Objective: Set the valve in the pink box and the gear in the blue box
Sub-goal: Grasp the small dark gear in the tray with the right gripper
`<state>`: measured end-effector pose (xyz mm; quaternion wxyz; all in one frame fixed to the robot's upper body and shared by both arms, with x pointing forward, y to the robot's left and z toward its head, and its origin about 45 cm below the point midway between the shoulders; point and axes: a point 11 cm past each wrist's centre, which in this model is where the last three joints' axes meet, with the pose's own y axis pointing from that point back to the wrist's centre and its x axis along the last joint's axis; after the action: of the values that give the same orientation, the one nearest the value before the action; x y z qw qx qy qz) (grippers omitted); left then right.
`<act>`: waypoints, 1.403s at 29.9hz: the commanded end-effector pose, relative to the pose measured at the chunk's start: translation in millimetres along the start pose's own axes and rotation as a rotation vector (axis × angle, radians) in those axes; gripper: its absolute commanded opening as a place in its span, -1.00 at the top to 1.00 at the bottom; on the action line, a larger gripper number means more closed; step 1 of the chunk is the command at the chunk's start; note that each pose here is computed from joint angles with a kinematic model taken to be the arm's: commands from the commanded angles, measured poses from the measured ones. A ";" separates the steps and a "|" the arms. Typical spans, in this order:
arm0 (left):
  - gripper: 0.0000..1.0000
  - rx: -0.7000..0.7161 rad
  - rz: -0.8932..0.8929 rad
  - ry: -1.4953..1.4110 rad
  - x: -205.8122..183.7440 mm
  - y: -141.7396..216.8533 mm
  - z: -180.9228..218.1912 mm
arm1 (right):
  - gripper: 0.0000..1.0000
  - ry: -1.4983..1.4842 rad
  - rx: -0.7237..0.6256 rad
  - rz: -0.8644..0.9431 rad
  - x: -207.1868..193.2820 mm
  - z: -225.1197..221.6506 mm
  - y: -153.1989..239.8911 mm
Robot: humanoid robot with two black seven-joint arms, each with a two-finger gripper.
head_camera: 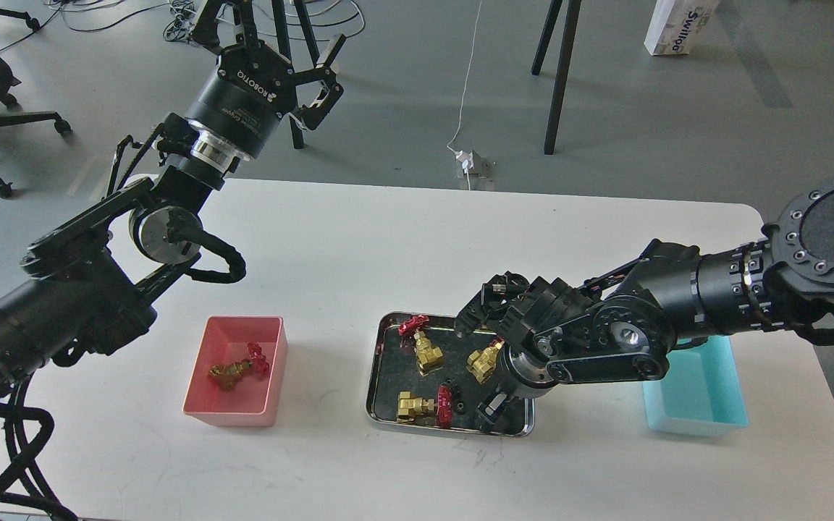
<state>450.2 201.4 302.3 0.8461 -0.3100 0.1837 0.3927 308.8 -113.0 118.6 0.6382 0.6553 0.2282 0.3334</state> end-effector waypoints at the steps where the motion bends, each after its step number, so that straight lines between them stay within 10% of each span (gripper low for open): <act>1: -0.96 0.002 0.001 0.001 0.4 0.7 -0.9 | -0.22 -0.012 0.003 0.018 1.3 0.7 -1.9; 42: -0.97 0.007 0.016 0.011 3.8 4.5 -7.3 | -0.18 -0.076 0.117 0.058 -3.3 -15.5 -14.0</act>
<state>448.8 200.3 294.6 0.8436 -0.3085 0.1911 0.3958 297.3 -102.6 104.2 0.5961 0.7113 0.2024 0.3128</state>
